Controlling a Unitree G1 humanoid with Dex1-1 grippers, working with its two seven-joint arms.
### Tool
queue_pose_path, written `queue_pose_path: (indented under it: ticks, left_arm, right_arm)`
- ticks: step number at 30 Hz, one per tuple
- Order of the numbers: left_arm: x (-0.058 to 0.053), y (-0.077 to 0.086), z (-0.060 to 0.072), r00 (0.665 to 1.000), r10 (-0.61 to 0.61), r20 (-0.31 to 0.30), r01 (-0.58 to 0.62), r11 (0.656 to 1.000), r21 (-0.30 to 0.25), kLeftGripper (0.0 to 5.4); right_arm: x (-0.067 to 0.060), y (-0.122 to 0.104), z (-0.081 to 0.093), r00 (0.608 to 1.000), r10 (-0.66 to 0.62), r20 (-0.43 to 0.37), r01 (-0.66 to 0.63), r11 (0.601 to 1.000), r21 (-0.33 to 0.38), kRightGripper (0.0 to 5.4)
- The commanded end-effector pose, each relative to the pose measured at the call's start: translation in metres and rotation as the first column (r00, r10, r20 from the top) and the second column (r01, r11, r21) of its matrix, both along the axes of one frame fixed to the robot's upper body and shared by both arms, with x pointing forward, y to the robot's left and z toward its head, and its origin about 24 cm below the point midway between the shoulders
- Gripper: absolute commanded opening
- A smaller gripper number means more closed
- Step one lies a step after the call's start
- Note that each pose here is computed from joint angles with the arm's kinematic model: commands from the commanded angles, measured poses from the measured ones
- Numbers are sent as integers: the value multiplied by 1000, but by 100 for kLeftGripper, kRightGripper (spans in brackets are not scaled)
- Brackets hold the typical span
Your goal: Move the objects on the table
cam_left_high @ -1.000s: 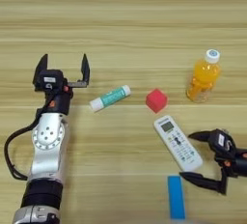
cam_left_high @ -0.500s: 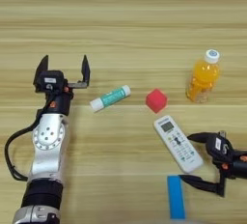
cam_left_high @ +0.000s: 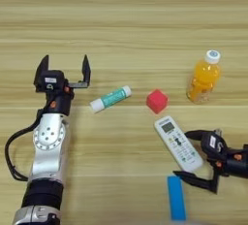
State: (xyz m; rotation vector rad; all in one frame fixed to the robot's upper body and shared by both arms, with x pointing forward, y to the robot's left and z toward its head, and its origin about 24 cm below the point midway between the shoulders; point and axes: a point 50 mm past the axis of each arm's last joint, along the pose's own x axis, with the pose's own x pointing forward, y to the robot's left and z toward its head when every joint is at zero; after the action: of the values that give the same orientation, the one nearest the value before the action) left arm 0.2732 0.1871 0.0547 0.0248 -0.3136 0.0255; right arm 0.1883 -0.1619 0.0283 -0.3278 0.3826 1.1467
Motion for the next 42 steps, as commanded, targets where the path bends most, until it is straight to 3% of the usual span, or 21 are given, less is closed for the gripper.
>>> queue_pose_path:
  ticks: [1, 19, 42]
  left_arm:
    - [2, -1, 2, 1000, -7, 11, 7, 1000, 11, 540]
    - [3, -1, 2, 1000, -7, 11, 7, 1000, 10, 540]
    - [5, -1, 1, 1000, -8, 6, 8, 1000, 11, 540]
  right_arm:
    - [2, -4, -5, 1000, -18, -7, 18, 999, -44, 491]
    - [3, -7, -5, 1000, -21, 1, 21, 999, -50, 305]
    - [9, -6, 1, 999, -28, 27, 29, 999, -28, 294]
